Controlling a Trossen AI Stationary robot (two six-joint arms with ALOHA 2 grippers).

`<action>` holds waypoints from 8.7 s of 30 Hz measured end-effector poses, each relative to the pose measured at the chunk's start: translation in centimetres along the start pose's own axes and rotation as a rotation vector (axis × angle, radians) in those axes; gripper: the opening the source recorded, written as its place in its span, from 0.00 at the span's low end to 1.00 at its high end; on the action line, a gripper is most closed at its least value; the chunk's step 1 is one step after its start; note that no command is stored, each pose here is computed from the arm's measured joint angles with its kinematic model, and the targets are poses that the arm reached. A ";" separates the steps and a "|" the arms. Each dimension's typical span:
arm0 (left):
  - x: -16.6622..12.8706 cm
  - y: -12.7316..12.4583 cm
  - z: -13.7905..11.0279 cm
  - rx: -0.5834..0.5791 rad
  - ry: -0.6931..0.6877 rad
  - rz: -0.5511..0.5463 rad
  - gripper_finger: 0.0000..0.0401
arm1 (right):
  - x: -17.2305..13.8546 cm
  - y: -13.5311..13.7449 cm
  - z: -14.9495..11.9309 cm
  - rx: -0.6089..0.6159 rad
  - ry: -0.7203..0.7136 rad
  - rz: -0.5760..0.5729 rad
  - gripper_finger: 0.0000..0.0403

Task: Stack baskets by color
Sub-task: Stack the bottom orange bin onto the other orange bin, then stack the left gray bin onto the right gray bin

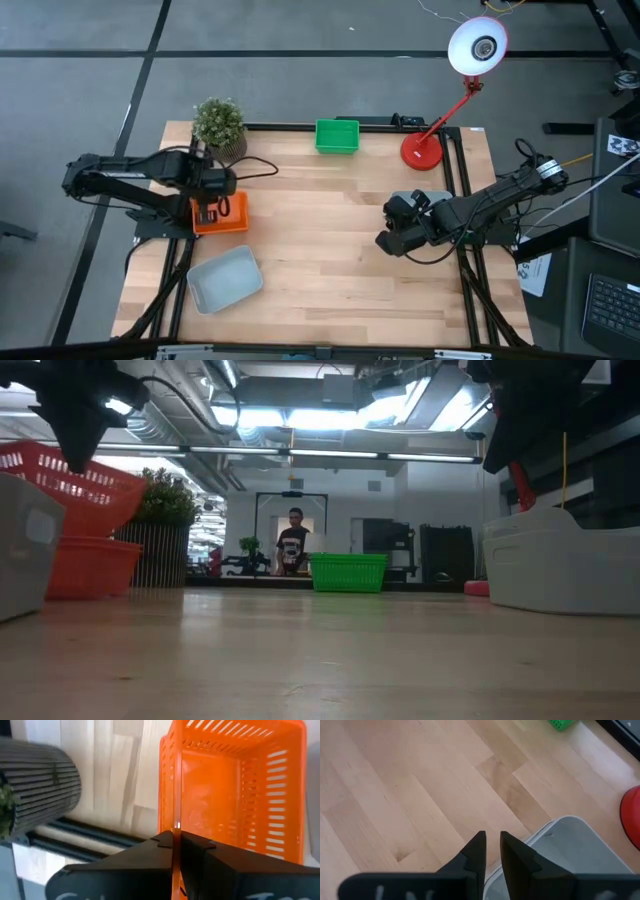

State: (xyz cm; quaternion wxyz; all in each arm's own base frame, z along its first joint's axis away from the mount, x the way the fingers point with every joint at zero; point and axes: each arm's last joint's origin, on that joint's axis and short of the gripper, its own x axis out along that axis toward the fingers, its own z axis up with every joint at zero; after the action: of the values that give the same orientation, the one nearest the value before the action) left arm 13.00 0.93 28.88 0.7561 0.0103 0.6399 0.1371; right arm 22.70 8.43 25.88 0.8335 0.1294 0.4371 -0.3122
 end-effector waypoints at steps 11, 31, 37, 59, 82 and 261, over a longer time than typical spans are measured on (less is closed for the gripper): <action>0.0 0.0 0.6 0.006 -0.061 0.019 0.14 | 0.0 0.0 0.0 0.003 -0.001 0.003 0.14; 0.2 -1.0 5.2 0.033 -0.371 -0.050 0.17 | 0.0 0.0 0.0 0.003 -0.001 0.003 0.14; 3.6 -1.8 5.8 0.061 -0.226 -0.020 0.17 | 0.0 0.0 0.0 -0.001 -0.001 0.002 0.14; 3.6 -3.3 5.7 -0.152 -0.267 -0.323 0.15 | 0.0 0.1 0.0 -0.005 -0.001 0.005 0.14; 6.3 -15.1 2.0 -0.173 0.064 -0.332 0.01 | 0.0 0.1 0.1 -0.019 -0.012 0.002 0.14; 11.5 -3.1 -5.2 -0.002 -1.262 -0.173 0.00 | 8.2 9.2 13.6 -0.619 0.256 0.265 0.14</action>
State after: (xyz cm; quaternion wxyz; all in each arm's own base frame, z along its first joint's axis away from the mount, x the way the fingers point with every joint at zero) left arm 10.19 -0.33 16.29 0.9960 0.0365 0.0695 0.0435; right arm 40.82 5.51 26.68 0.8049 -0.0355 0.5913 -0.0354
